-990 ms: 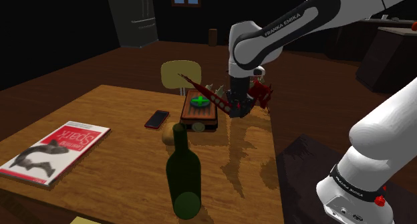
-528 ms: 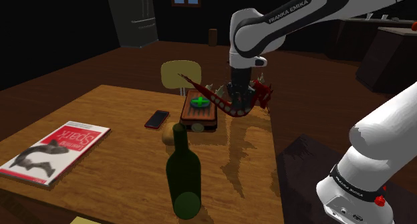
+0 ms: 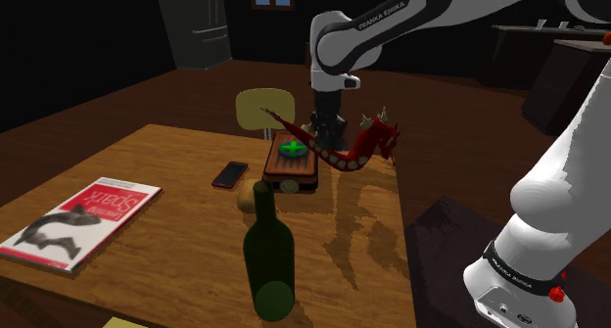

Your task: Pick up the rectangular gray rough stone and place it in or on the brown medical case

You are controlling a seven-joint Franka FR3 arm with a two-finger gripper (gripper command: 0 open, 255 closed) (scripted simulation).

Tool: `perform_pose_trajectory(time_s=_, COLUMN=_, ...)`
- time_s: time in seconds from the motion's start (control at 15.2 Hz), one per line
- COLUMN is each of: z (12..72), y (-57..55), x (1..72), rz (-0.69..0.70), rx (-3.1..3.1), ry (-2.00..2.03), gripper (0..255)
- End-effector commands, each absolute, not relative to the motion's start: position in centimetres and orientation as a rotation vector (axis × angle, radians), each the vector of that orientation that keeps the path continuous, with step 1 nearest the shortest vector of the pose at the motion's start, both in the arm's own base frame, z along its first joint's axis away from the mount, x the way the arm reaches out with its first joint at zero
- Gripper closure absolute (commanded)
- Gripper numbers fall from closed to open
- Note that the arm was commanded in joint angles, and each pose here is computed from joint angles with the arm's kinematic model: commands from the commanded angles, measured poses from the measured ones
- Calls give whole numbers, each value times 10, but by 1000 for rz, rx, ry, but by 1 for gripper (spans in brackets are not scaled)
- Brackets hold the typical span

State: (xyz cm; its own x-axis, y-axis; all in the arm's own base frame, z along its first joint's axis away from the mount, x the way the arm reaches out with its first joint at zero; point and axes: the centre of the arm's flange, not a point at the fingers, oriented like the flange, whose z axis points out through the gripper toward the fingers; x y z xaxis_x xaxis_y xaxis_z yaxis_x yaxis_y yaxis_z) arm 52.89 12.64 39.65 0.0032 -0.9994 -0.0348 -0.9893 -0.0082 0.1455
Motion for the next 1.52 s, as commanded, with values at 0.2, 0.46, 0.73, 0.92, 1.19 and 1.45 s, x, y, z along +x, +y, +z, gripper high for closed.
perform_pose_trajectory(time_s=0.2, z=398, y=124, x=597, rz=-195, rx=2165, ry=-2156, gripper=255)
perform_pose_trajectory(time_s=0.46, z=396, y=125, x=650, rz=-195, rx=2165, ry=-2156, gripper=255)
perform_pose_trajectory(time_s=0.73, z=390, y=126, x=687, rz=-195, rx=2165, ry=-2156, gripper=255)
perform_pose_trajectory(time_s=0.92, z=374, y=126, x=687, rz=-195, rx=2165, ry=-2156, gripper=255)
perform_pose_trajectory(time_s=1.19, z=353, y=126, x=687, rz=-195, rx=2165, ry=-2156, gripper=255)
perform_pose_trajectory(time_s=1.45, z=331, y=126, x=687, rz=-195, rx=2165, ry=-2156, gripper=255)
